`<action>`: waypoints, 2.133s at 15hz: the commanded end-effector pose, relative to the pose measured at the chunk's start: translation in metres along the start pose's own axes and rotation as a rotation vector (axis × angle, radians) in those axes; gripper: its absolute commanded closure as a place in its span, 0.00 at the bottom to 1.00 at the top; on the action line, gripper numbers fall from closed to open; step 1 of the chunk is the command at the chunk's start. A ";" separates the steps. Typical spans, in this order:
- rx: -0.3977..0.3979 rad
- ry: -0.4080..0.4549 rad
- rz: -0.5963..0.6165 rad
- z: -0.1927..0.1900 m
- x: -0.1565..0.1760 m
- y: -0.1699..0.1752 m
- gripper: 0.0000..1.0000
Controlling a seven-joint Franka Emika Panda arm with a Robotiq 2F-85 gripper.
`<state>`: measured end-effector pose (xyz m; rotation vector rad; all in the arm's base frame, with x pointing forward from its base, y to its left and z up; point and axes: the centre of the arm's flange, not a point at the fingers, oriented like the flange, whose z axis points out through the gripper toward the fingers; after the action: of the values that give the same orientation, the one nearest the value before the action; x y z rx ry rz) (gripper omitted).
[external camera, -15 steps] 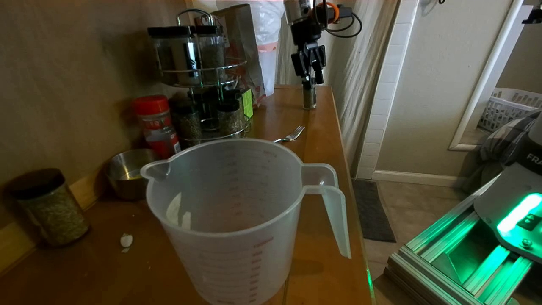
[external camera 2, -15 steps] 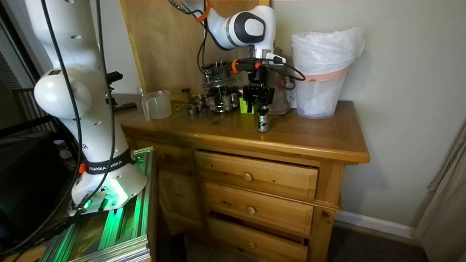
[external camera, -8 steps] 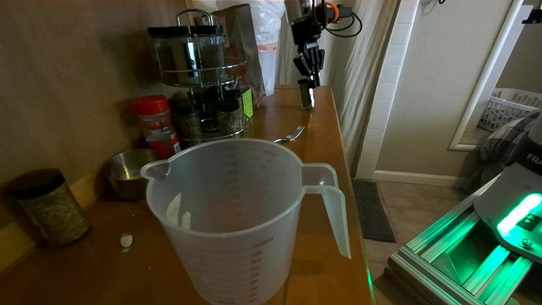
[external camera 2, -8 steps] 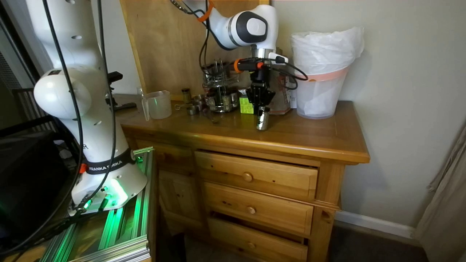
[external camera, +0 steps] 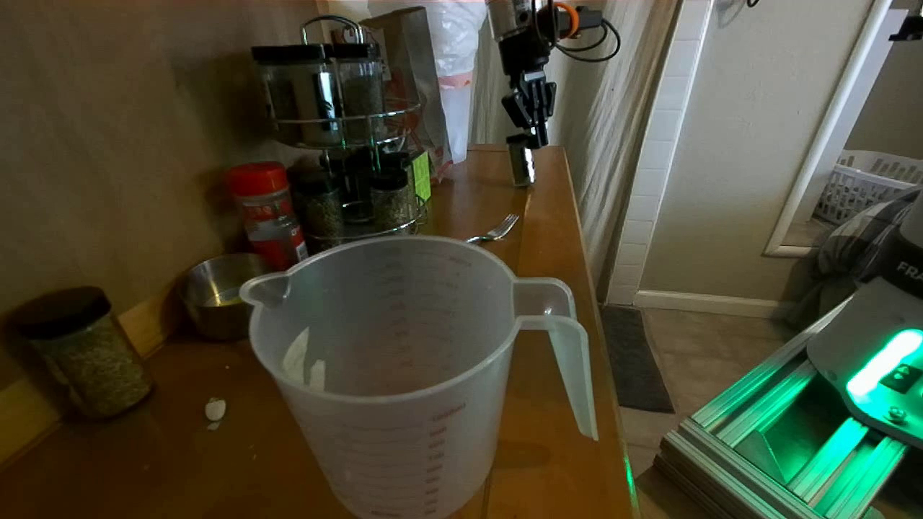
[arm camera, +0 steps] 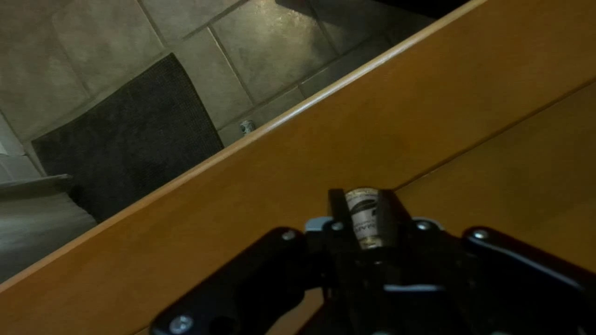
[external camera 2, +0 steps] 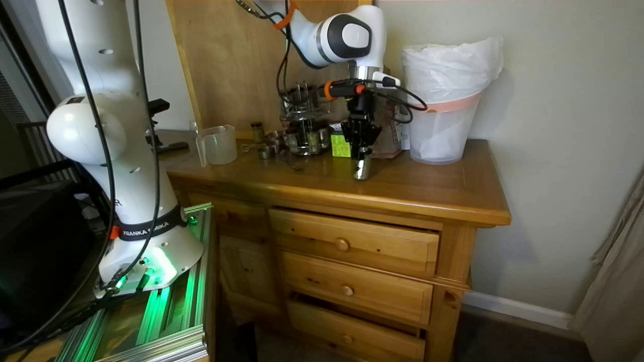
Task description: Pick up the jar from the right side of the counter and put it on the stand.
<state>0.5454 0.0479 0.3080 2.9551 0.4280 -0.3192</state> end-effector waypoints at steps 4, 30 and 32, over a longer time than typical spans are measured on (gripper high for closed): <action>0.050 -0.027 -0.015 -0.005 -0.005 -0.003 0.26; 0.091 0.022 -0.091 -0.002 0.024 -0.022 0.84; 0.085 0.027 -0.081 -0.006 0.023 -0.021 0.32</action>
<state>0.5528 0.0739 0.3065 3.0391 0.5450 -0.3363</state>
